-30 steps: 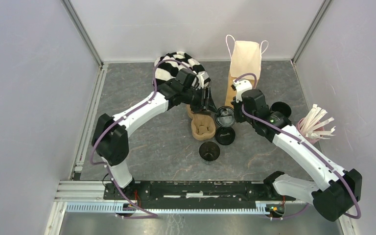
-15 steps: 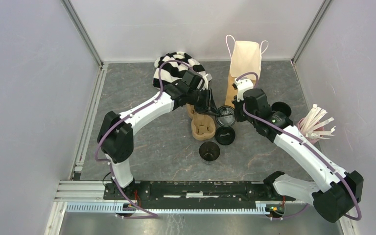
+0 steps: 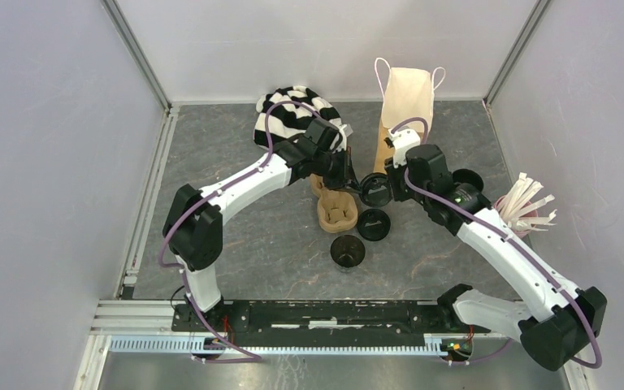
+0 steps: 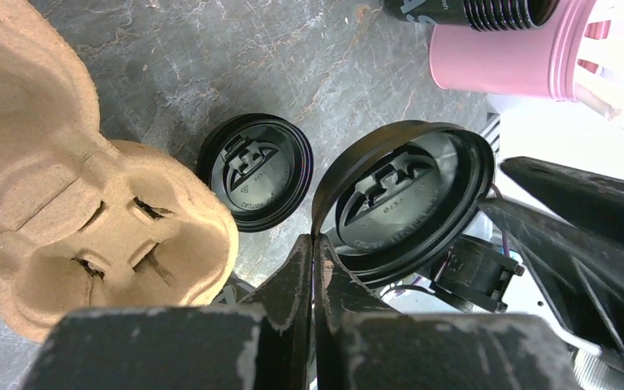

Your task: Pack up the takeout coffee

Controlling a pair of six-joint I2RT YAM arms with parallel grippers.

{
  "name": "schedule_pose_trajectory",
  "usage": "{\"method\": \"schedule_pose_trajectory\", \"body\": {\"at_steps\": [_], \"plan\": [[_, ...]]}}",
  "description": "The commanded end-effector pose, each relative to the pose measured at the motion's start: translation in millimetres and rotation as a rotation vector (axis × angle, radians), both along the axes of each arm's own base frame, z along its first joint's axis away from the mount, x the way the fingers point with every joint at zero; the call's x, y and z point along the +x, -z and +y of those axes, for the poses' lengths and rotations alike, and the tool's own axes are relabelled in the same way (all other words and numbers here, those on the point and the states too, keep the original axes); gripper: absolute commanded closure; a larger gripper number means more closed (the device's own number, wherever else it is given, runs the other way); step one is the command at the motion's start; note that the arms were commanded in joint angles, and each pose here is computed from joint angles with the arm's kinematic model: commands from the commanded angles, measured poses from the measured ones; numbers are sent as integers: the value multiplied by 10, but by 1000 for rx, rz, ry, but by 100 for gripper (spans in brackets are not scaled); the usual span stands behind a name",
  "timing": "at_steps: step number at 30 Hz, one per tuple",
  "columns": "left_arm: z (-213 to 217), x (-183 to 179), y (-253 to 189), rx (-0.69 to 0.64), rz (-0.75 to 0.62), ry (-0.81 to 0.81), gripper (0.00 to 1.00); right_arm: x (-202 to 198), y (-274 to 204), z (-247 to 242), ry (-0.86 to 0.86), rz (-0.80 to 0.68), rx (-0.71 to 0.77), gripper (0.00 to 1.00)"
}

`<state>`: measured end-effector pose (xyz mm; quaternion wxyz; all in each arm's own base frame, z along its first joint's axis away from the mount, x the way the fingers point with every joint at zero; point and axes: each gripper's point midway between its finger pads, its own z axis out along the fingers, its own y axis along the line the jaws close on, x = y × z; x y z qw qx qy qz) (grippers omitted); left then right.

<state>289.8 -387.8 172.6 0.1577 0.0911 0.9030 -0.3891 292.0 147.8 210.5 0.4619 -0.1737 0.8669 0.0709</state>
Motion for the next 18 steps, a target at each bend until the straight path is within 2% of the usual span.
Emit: {"method": "schedule_pose_trajectory", "body": {"at_steps": [1, 3, 6, 8, 10, 12, 15, 18], "plan": [[-17, 95, -440, -72, -101, -5, 98, 13, -521, 89, -56, -71, 42, 64], [67, 100, -601, -123, -133, 6, 98, 5, -788, 133, -77, -96, 72, 56], [219, 62, -904, -239, -190, 26, 98, -6, -1190, 232, -114, -128, 138, 50], [312, 10, -1112, -329, -208, 32, 98, -23, -1502, 329, -153, -155, 208, 41], [391, -41, -1368, -436, -241, 49, 98, -54, -1791, 432, -198, -168, 291, 36], [486, -86, -1609, -543, -262, 56, 98, -110, -2097, 529, -252, -183, 401, 30], [663, -219, -2038, -770, -262, 71, 98, -245, -2499, 677, -365, -210, 589, 21], [801, -386, -2376, -960, -265, 107, 98, -348, -2724, 745, -448, -164, 795, 18]]}}
